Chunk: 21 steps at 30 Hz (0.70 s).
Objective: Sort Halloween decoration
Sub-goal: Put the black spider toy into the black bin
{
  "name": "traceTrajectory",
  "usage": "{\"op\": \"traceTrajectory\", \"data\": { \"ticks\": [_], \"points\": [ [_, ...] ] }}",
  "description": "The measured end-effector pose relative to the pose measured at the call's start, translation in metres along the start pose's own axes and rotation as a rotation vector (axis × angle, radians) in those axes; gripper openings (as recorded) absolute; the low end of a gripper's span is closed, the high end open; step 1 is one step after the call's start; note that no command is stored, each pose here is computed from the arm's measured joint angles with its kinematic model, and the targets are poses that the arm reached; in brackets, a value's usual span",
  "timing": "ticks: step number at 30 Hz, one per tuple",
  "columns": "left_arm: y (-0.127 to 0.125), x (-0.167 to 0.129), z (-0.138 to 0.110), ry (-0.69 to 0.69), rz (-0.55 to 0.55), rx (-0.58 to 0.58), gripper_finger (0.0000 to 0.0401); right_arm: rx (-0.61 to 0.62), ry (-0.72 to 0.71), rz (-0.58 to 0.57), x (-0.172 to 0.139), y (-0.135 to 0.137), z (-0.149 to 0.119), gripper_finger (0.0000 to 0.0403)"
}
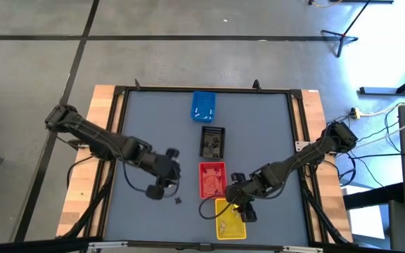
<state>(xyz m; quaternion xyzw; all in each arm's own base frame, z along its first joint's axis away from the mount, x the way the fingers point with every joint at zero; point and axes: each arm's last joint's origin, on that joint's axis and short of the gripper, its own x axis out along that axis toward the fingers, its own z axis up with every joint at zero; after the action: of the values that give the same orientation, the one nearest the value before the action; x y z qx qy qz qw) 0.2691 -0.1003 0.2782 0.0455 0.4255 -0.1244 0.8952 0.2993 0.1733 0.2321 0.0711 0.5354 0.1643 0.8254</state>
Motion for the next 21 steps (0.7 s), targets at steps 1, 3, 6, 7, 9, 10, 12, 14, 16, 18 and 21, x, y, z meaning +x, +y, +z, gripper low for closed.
{"op": "traceTrajectory", "data": {
  "ticks": [1,3,6,7,9,10,12,14,16,18,21],
  "points": [
    [-0.004,0.003,0.001,-0.008,-0.012,0.043,0.0119,-0.001,-0.005,0.002,0.000,0.000,0.000,0.0198],
    [-0.012,0.012,0.002,-0.013,-0.035,0.101,0.0119,-0.002,-0.012,0.005,0.000,0.001,0.001,0.0198],
    [-0.022,0.027,0.002,-0.002,-0.053,0.154,0.0119,-0.003,-0.013,0.006,0.000,0.001,0.001,0.0198],
    [-0.025,0.033,0.001,0.009,-0.058,0.175,0.0119,-0.003,-0.014,0.006,0.000,0.001,0.001,0.0198],
    [-0.030,0.043,-0.001,0.032,-0.066,0.230,0.0119,-0.003,-0.013,0.006,0.000,0.001,0.001,0.0198],
    [-0.033,0.048,-0.003,0.050,-0.070,0.257,0.0119,-0.003,-0.014,0.006,0.000,0.001,0.001,0.0198],
    [-0.037,0.059,-0.007,0.081,-0.077,0.312,0.0119,-0.003,-0.014,0.006,0.000,0.001,0.001,0.0198],
    [-0.040,0.069,-0.011,0.113,-0.083,0.363,0.0119,-0.003,-0.014,0.007,0.000,0.001,0.001,0.0198],
    [-0.042,0.079,-0.015,0.143,-0.089,0.414,0.0119,-0.003,-0.014,0.007,0.000,0.001,0.001,0.0198],
    [-0.043,0.087,-0.018,0.170,-0.098,0.467,0.0119,-0.003,-0.015,0.007,0.000,0.001,0.001,0.0198],
    [-0.045,0.100,-0.024,0.206,-0.158,0.528,0.0119,-0.003,-0.015,0.007,0.000,0.001,0.001,0.0198]
  ]
}}
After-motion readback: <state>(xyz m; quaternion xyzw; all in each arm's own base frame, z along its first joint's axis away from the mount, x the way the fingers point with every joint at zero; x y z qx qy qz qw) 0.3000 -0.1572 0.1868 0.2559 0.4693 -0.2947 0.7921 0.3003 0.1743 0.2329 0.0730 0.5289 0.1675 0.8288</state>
